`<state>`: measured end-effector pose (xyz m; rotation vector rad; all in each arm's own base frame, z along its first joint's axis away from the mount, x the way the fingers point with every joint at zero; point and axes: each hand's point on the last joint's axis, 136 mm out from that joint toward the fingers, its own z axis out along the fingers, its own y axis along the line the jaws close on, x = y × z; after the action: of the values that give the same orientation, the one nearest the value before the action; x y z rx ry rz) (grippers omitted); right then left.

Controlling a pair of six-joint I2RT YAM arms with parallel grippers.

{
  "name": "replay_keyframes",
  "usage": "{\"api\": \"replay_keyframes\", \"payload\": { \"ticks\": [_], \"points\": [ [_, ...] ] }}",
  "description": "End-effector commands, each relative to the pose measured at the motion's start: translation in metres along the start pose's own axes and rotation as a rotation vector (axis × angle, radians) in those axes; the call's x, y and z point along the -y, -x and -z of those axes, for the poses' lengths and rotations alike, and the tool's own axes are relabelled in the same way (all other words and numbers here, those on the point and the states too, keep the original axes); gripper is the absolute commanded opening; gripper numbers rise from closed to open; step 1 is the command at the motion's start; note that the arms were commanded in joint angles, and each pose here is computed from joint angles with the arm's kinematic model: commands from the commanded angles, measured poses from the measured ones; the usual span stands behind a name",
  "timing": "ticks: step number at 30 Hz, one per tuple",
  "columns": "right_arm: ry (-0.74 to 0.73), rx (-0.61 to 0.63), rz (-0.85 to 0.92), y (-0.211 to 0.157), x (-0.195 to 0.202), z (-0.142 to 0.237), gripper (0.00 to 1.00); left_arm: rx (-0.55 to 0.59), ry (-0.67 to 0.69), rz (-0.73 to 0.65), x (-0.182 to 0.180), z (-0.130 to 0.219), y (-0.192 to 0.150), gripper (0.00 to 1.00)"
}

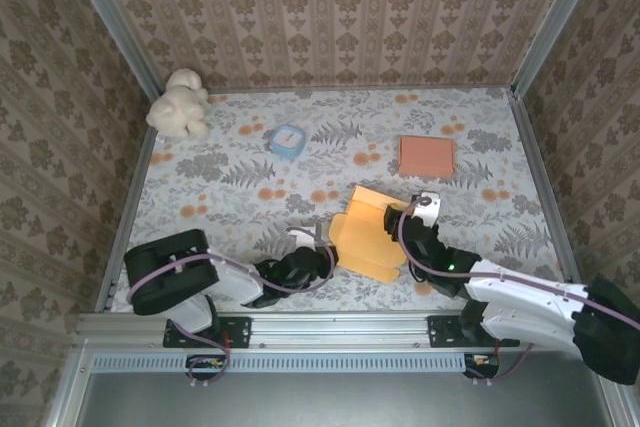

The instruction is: Fold the paper box

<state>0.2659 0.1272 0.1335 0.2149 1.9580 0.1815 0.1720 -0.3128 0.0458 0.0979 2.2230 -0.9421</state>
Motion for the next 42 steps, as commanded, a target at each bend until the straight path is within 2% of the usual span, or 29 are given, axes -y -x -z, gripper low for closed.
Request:
{"api": "replay_keyframes", "payload": {
  "ticks": [1, 2, 3, 4, 8, 11, 15, 17, 19, 21, 22, 24, 28, 29, 31, 34, 38, 42],
  "points": [
    [0.090, 0.007, 0.064, 0.026, -0.015, 0.016, 0.70, 0.008, 0.076, -0.144, -0.003, 0.011, 0.018, 0.00],
    [0.120, 0.018, 0.083, 0.036, -0.018, 0.022, 0.86, 0.011, 0.119, -0.191, -0.007, 0.017, 0.025, 0.00],
    [0.139, 0.030, 0.096, 0.046, -0.020, 0.029, 0.96, 0.030, 0.160, -0.226, -0.010, 0.026, 0.035, 0.00],
    [0.152, 0.040, 0.110, 0.055, -0.021, 0.035, 1.00, 0.051, 0.187, -0.257, -0.012, 0.034, 0.044, 0.00],
    [0.156, 0.094, 0.148, 0.095, -0.014, 0.063, 1.00, 0.174, 0.294, -0.349, -0.017, 0.085, 0.095, 0.00],
    [0.206, 0.148, 0.096, 0.117, -0.015, 0.081, 1.00, 0.270, 0.333, -0.332, -0.019, 0.127, 0.129, 0.00],
    [0.201, 0.264, 0.094, 0.144, -0.013, 0.090, 1.00, 0.331, 0.291, -0.352, -0.005, 0.171, 0.161, 0.00],
    [0.159, 0.285, 0.153, 0.147, -0.010, 0.085, 1.00, 0.337, 0.275, -0.440, 0.011, 0.190, 0.179, 0.00],
    [0.108, 0.272, 0.228, 0.143, -0.006, 0.076, 1.00, 0.327, 0.318, -0.534, 0.019, 0.208, 0.195, 0.00],
    [0.062, 0.246, 0.278, 0.133, 0.000, 0.066, 1.00, 0.290, 0.347, -0.693, 0.033, 0.216, 0.207, 0.00],
    [0.051, 0.240, 0.285, 0.129, 0.002, 0.062, 1.00, 0.282, 0.374, -0.715, 0.035, 0.218, 0.213, 0.00],
    [0.051, 0.239, 0.291, 0.116, 0.004, 0.053, 1.00, 0.220, 0.353, -0.866, 0.053, 0.210, 0.214, 0.01],
    [0.039, 0.255, 0.327, 0.100, 0.010, 0.043, 1.00, 0.015, 0.262, -1.339, 0.081, 0.185, 0.194, 0.00],
    [0.032, 0.247, 0.327, 0.099, 0.012, 0.044, 1.00, -0.022, 0.279, -1.432, 0.085, 0.180, 0.196, 0.00],
    [0.030, 0.243, 0.327, 0.099, 0.014, 0.046, 1.00, -0.068, 0.375, -1.538, 0.086, 0.177, 0.212, 0.00],
    [0.024, 0.263, 0.313, 0.100, 0.018, 0.049, 1.00, -0.235, 0.453, -1.660, 0.087, 0.171, 0.218, 0.00],
    [0.012, 0.283, 0.292, 0.101, 0.024, 0.050, 1.00, -0.473, 0.424, -1.769, 0.084, 0.158, 0.200, 0.00],
    [-0.037, 0.283, 0.282, 0.101, 0.034, 0.049, 1.00, -0.680, 0.461, -1.831, 0.069, 0.145, 0.185, 0.00]
  ]
}}
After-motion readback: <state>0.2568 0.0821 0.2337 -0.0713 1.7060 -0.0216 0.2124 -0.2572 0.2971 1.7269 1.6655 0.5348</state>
